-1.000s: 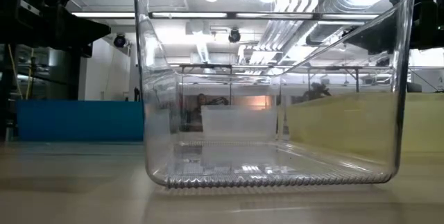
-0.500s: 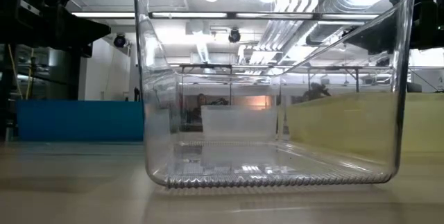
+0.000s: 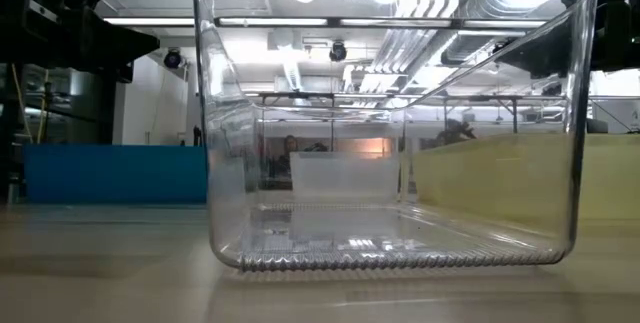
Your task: Sort silverware by color (type)
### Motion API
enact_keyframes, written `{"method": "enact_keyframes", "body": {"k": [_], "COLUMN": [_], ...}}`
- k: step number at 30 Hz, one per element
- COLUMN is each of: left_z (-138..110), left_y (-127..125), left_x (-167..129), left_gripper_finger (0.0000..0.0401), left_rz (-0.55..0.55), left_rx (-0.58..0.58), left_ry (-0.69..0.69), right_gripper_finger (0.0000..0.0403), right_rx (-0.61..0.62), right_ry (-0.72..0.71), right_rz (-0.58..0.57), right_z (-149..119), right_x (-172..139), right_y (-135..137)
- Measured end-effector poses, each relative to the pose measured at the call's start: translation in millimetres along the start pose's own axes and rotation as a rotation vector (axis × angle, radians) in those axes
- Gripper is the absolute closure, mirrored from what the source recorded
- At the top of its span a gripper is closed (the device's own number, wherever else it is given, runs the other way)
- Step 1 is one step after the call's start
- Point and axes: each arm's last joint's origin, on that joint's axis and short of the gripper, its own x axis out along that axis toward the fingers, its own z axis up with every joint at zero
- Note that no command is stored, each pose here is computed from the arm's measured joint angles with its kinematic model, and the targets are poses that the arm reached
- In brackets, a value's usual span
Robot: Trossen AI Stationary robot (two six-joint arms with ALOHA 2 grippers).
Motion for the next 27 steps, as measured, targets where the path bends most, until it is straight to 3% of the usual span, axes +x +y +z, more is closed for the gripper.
{"method": "enact_keyframes", "body": {"k": [8,14,20,21,25,27], "left_z": [0,0,0,0,0,0], "left_y": [0,0,0,0,0,0], "left_x": [0,0,0,0,0,0], "left_gripper_finger": [0.0398,0.0398,0.0398,0.0398,0.0398,0.0398], "left_rz": [0.000,0.000,0.000,0.000,-0.001,0.000], "left_rx": [0.000,0.000,0.000,0.000,0.000,0.000], "left_ry": [0.000,0.000,0.000,0.000,0.000,0.000], "right_gripper_finger": [0.0402,0.0402,0.0402,0.0402,0.0402,0.0402], "right_rx": [-0.001,-0.155,-0.147,-0.106,0.291,0.421], "right_ry": [0.000,0.000,-0.026,-0.058,-0.298,-0.401], "right_rz": [0.000,0.000,0.001,0.018,0.113,0.125], "right_z": [0,0,2,5,28,37], "right_x": [0,0,0,0,-4,-8], "right_y": [0,0,0,0,-2,-5]}}
